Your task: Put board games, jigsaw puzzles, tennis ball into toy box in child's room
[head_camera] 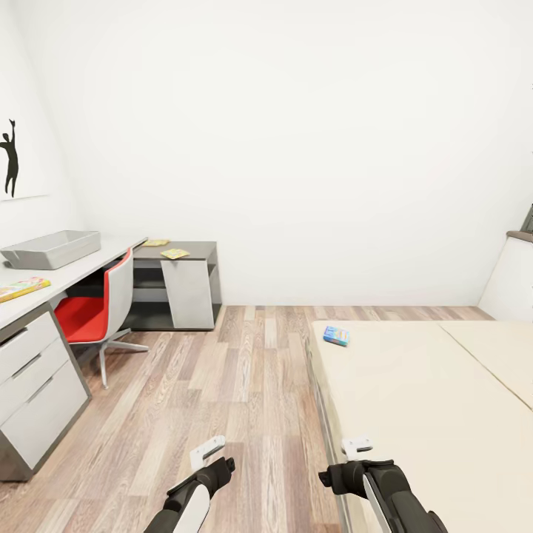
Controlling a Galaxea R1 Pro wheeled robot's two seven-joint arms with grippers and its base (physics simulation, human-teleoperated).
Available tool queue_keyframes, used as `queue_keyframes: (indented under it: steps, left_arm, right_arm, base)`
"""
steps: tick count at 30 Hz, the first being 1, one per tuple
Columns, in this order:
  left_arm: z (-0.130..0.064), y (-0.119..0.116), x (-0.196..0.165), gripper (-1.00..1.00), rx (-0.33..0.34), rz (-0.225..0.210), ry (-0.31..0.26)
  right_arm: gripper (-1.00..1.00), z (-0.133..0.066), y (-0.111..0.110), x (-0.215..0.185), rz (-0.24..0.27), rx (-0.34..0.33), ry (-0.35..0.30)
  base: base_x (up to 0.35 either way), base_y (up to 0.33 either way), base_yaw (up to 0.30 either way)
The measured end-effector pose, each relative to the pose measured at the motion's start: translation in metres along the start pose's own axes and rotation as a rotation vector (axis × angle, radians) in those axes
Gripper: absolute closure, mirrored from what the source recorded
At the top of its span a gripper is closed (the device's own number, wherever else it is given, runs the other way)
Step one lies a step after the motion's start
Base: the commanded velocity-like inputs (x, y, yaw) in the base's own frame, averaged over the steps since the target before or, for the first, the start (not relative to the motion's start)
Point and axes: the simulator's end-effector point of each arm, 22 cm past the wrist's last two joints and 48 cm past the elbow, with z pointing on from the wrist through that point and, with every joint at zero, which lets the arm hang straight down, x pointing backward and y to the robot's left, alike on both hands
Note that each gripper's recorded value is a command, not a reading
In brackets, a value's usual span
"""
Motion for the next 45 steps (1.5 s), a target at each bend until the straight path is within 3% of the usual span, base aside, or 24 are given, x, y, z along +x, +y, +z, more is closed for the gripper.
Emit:
queue_keyframes:
  steps: [45]
  left_arm:
    - [0.0, 0.0001, -0.0001, -1.0, 0.0, 0.001, 0.0]
  right_arm:
    - [-1.0, 0.0, 0.0003, -0.0002, 0.0, 0.0, 0.0]
  base:
    - [0.0, -0.019, -0.008]
